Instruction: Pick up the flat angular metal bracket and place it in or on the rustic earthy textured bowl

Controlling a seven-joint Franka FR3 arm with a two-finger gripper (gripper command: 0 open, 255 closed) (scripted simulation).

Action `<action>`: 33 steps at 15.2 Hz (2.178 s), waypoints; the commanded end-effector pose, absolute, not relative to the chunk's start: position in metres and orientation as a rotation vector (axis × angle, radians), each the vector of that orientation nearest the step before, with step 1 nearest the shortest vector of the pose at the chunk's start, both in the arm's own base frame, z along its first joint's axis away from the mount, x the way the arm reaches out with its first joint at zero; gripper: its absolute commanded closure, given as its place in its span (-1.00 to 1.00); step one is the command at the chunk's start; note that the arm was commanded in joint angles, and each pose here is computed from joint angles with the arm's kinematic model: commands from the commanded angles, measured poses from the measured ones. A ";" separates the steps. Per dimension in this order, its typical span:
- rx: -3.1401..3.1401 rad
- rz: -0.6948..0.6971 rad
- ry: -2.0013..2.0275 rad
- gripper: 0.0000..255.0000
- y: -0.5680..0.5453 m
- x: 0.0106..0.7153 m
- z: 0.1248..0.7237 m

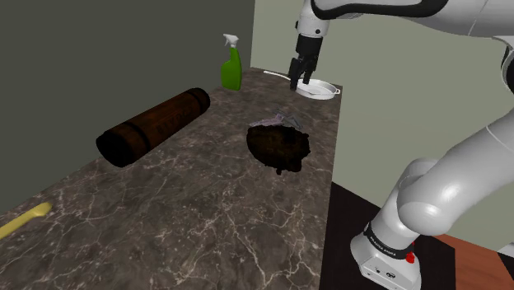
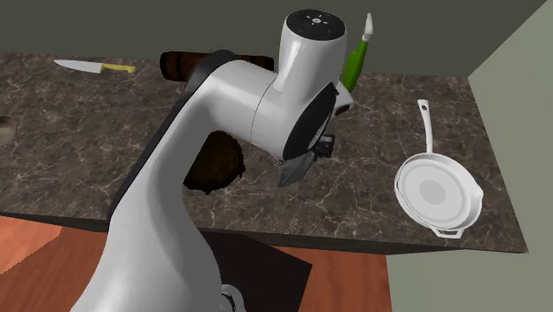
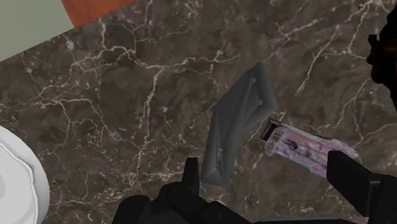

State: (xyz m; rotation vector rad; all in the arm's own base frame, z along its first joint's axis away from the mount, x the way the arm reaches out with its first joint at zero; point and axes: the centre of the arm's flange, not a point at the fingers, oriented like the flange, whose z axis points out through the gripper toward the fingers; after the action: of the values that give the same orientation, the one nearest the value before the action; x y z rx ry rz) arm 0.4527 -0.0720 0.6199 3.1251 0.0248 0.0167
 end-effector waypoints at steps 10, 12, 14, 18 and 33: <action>3.079 0.033 0.106 -1.00 -0.088 0.499 0.589; 3.079 0.033 0.106 -1.00 -0.088 0.499 0.586; 3.079 0.033 0.106 -1.00 -0.088 0.499 0.586; 3.079 0.033 0.106 -1.00 -0.088 0.499 0.586; 3.136 0.019 -0.128 -1.00 -0.097 0.494 0.547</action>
State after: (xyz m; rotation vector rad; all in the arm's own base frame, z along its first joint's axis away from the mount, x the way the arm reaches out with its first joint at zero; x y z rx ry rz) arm 0.4942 -0.0968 0.5578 3.1201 -0.0516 0.0228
